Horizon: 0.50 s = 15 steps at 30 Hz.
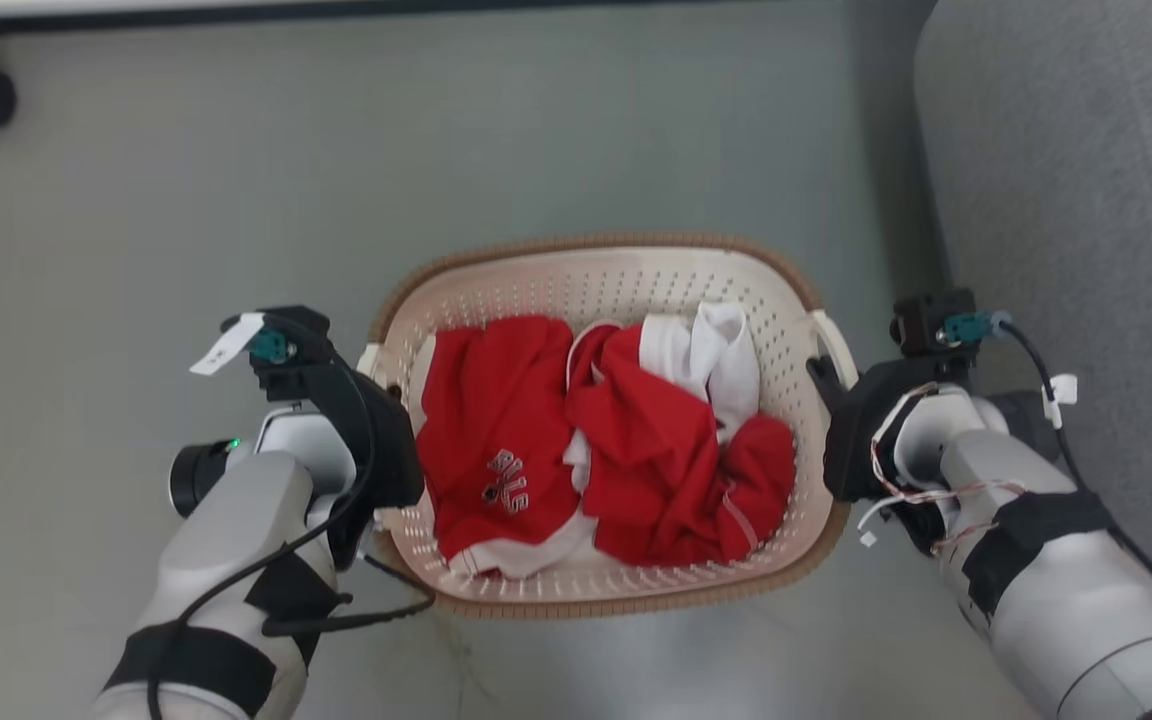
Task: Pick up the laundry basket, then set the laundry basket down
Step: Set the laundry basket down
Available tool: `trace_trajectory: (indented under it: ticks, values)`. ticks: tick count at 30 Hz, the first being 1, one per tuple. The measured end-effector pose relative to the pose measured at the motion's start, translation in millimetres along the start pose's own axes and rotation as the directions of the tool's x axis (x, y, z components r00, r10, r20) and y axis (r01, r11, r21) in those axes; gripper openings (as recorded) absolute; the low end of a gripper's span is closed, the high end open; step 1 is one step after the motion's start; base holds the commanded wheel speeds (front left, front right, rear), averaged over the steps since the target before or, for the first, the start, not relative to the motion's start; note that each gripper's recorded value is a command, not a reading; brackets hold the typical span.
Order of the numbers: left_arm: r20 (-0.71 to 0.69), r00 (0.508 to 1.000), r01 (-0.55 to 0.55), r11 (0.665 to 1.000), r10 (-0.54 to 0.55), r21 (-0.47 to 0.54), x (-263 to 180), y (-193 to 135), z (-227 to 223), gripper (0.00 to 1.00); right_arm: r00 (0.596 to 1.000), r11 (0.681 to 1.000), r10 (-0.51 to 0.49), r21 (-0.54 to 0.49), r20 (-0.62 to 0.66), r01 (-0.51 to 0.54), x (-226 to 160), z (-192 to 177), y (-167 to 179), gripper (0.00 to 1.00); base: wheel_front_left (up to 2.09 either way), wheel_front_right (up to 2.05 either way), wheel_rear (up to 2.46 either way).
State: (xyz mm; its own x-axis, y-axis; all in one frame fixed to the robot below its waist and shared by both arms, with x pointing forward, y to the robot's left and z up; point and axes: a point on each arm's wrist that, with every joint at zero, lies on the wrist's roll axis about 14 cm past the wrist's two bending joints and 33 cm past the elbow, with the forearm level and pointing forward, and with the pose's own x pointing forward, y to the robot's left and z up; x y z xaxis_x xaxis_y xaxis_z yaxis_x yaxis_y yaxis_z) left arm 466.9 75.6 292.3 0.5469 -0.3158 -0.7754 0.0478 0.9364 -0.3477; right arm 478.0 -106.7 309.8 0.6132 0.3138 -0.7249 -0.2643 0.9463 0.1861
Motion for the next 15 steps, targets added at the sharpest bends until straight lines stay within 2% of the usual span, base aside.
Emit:
trace_trajectory:
  ticks: [9,15]
  values:
    - [0.001,1.0,-0.013,1.0,0.013,0.0,36.9,12.4,-1.6,0.0,1.0,1.0,0.012,-0.02,-0.002,-0.012,38.4,-5.5,-10.0,0.0,0.0,0.0,0.0]
    - [-0.026,0.999,-0.024,1.0,0.023,-0.008,57.5,23.2,-18.5,0.0,0.999,1.0,0.017,-0.02,-0.029,-0.018,59.7,-26.5,-13.3,0.0,0.0,0.0,0.0]
